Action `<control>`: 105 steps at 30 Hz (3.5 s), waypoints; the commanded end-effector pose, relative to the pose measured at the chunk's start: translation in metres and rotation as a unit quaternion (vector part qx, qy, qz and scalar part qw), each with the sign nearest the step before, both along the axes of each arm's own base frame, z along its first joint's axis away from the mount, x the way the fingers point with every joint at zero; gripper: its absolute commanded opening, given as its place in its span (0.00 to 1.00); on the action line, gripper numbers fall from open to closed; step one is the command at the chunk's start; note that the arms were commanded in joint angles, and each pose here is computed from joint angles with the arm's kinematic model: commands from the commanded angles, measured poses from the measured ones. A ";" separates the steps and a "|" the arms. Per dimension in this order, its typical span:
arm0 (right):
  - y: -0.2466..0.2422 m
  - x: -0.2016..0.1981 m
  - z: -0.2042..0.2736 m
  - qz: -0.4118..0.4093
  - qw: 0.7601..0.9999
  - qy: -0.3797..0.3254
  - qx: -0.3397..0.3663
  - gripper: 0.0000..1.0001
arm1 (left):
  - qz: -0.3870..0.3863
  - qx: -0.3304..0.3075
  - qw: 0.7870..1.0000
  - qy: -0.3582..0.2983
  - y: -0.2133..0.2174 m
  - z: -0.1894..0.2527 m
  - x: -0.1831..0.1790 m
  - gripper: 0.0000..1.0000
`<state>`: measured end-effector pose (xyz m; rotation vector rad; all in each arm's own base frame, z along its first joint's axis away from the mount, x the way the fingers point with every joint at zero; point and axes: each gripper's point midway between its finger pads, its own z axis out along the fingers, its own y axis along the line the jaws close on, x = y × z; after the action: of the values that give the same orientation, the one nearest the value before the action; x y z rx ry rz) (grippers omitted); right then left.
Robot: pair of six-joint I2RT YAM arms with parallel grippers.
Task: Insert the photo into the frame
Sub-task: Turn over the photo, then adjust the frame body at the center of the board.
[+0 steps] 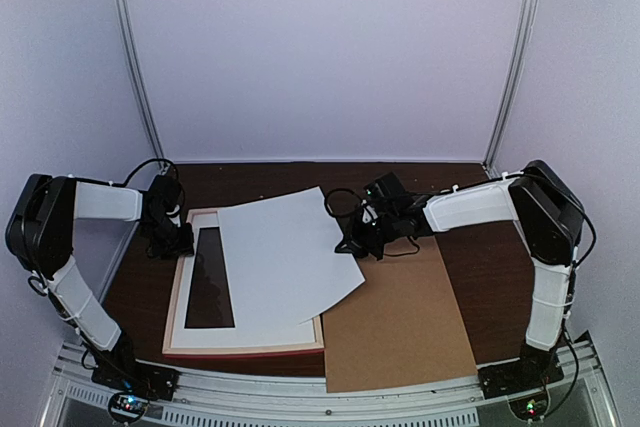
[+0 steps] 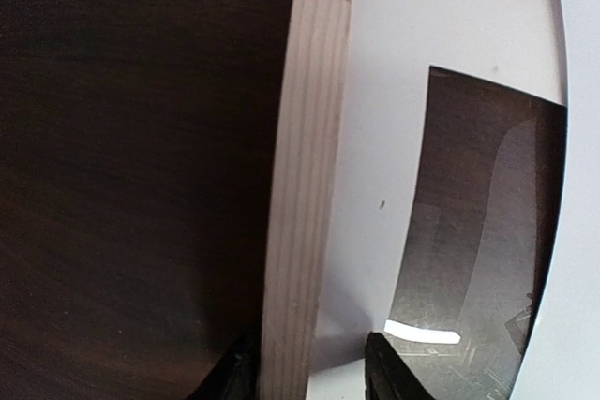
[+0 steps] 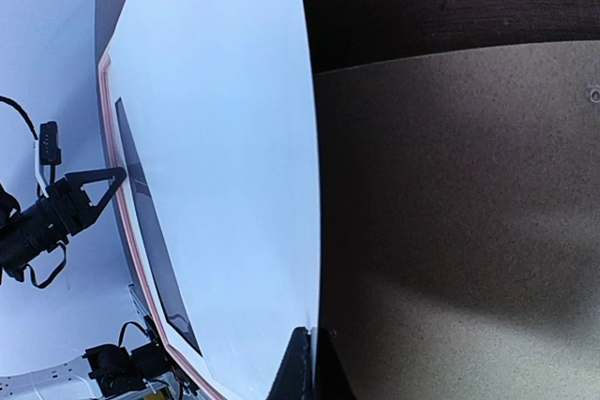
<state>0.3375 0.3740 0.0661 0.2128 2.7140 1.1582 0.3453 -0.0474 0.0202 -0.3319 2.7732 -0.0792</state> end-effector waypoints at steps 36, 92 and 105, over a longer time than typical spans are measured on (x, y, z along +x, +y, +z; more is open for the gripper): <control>-0.003 0.006 0.016 0.003 1.000 -0.017 0.017 0.00 | 0.018 -0.081 0.996 -0.018 0.001 0.000 -0.007 0.34; 0.014 0.051 0.045 0.029 0.996 -0.042 0.073 0.00 | 0.017 -0.159 0.985 -0.072 -0.022 0.015 0.014 0.00; 0.019 0.036 0.035 0.041 0.997 -0.027 0.066 0.00 | 0.000 -0.184 0.981 -0.068 -0.053 0.019 0.002 0.00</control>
<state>0.3790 0.3892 0.1031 0.1149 2.6246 1.3345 0.3459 -0.0770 0.0237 -0.4174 2.6604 -0.4565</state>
